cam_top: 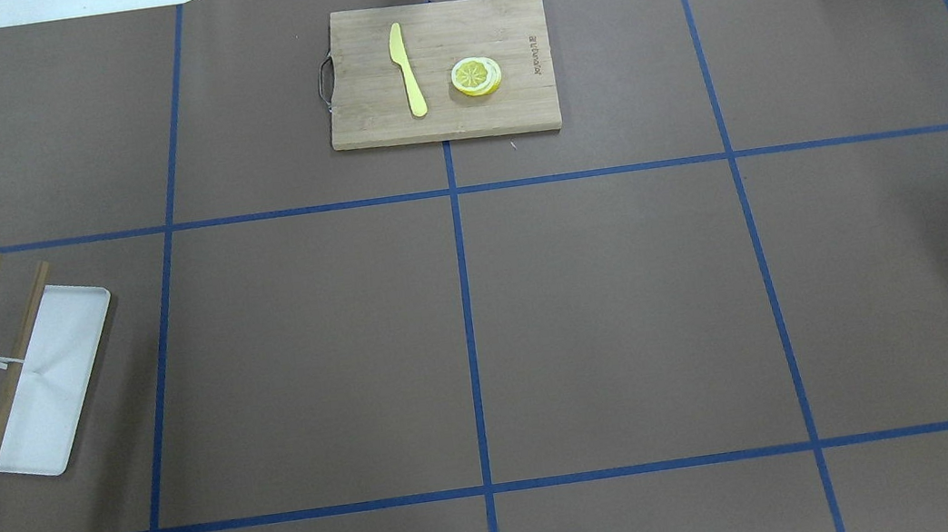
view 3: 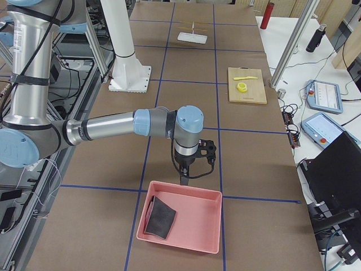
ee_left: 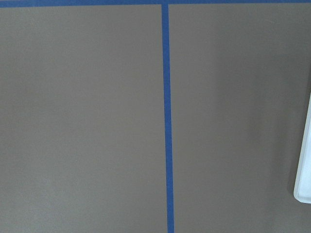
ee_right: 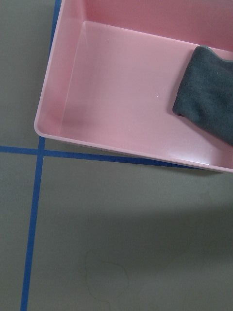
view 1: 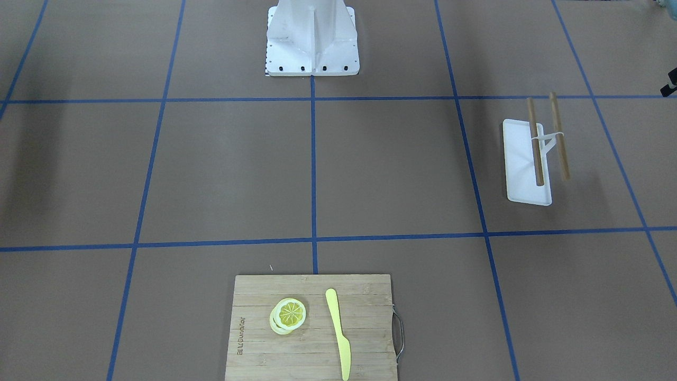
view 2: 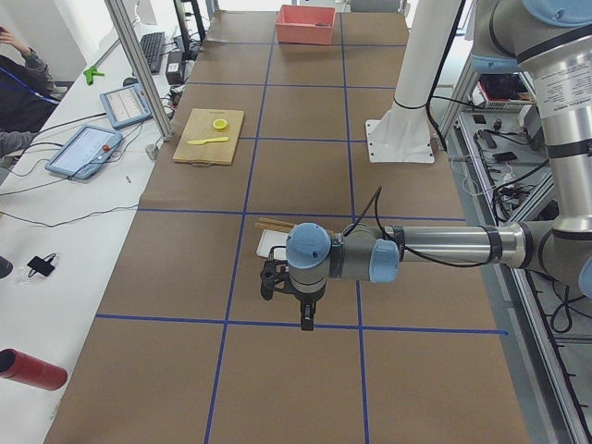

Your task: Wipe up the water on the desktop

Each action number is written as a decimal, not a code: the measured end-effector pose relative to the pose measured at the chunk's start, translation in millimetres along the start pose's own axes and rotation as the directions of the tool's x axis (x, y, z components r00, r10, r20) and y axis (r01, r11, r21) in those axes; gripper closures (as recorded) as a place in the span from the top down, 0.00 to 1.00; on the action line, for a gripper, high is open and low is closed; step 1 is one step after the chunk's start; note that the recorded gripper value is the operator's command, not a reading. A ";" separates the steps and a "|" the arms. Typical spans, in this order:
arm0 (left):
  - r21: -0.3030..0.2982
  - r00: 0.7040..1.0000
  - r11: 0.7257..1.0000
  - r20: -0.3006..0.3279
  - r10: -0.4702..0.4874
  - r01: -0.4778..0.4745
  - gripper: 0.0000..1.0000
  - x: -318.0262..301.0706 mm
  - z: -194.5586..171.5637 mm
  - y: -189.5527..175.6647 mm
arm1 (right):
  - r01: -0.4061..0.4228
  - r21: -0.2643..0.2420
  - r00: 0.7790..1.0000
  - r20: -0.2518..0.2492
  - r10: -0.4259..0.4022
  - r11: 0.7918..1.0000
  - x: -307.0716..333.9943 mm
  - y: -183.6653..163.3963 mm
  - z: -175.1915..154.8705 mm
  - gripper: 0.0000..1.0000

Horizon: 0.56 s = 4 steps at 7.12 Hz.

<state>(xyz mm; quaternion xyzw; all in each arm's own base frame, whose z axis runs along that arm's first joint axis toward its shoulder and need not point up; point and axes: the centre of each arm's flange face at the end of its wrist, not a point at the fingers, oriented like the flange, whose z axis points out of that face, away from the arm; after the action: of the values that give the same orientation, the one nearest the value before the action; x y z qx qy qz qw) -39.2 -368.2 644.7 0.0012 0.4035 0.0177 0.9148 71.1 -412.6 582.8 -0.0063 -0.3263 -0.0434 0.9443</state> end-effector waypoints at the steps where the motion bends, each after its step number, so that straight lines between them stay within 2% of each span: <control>1: 0.000 1.000 1.000 0.000 0.001 -0.001 0.99 0.2 0.0 -0.2 | 0.003 0.005 1.000 0.002 -0.003 1.000 -1.9 -0.3 -2.1 1.00; 4: 0.001 1.000 1.000 0.000 0.002 -0.002 0.99 0.7 -0.4 -0.9 | 0.004 0.007 1.000 0.003 -0.004 1.000 -3.0 -0.1 -3.4 1.00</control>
<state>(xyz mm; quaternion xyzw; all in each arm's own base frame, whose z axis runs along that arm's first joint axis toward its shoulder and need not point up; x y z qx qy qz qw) -39.0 -369.1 643.9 0.0020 0.4035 0.0184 0.9148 70.8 -412.6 578.3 -0.0024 -0.3278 -0.0441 0.9437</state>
